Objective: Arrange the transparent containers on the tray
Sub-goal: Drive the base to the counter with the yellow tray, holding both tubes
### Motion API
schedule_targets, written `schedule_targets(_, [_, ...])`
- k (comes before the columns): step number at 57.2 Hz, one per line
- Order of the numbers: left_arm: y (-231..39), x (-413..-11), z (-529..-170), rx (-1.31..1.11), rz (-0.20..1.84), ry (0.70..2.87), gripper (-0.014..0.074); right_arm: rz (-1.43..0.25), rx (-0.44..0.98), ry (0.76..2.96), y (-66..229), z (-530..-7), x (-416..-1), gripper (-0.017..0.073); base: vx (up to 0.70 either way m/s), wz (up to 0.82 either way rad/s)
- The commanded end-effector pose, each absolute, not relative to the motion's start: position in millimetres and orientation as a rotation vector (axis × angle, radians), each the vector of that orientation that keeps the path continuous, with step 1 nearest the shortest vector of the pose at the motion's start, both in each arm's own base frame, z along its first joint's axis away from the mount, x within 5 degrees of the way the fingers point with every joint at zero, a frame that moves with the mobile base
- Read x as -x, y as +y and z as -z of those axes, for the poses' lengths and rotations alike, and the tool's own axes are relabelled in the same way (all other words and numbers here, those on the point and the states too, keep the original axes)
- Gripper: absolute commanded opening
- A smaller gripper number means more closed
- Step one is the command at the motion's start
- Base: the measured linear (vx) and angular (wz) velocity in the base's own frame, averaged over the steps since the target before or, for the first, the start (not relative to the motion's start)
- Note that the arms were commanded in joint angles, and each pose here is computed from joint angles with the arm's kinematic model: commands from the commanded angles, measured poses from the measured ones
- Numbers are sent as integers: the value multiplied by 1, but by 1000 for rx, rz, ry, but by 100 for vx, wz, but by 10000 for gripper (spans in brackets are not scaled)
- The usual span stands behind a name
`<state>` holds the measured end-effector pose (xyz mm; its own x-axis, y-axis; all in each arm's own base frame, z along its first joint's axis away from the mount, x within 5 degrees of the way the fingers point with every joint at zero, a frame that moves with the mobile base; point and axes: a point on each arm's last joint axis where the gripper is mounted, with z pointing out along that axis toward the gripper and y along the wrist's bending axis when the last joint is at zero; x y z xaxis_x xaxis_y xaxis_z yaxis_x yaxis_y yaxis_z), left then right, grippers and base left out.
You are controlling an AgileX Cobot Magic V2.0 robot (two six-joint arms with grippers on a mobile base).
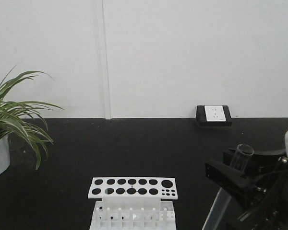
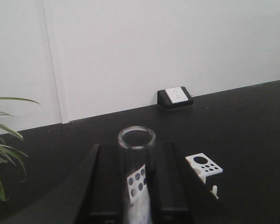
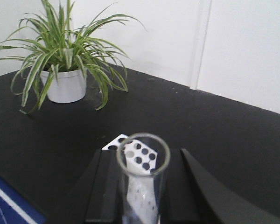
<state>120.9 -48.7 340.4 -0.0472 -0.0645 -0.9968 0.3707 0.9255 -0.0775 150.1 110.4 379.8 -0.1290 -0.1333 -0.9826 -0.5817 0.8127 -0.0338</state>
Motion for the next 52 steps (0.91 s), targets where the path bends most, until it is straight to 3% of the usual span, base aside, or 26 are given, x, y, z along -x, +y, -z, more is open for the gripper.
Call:
schedule_targets(1, [-49, -119, -362, -219, 393, 1456, 201, -444, 543, 1556, 109, -400, -147, -8, -26, 3])
schedule_targets(52, [-49, -119, -362, -219, 393, 1456, 201, -444, 543, 1556, 109, -400, -147, -8, -31, 18])
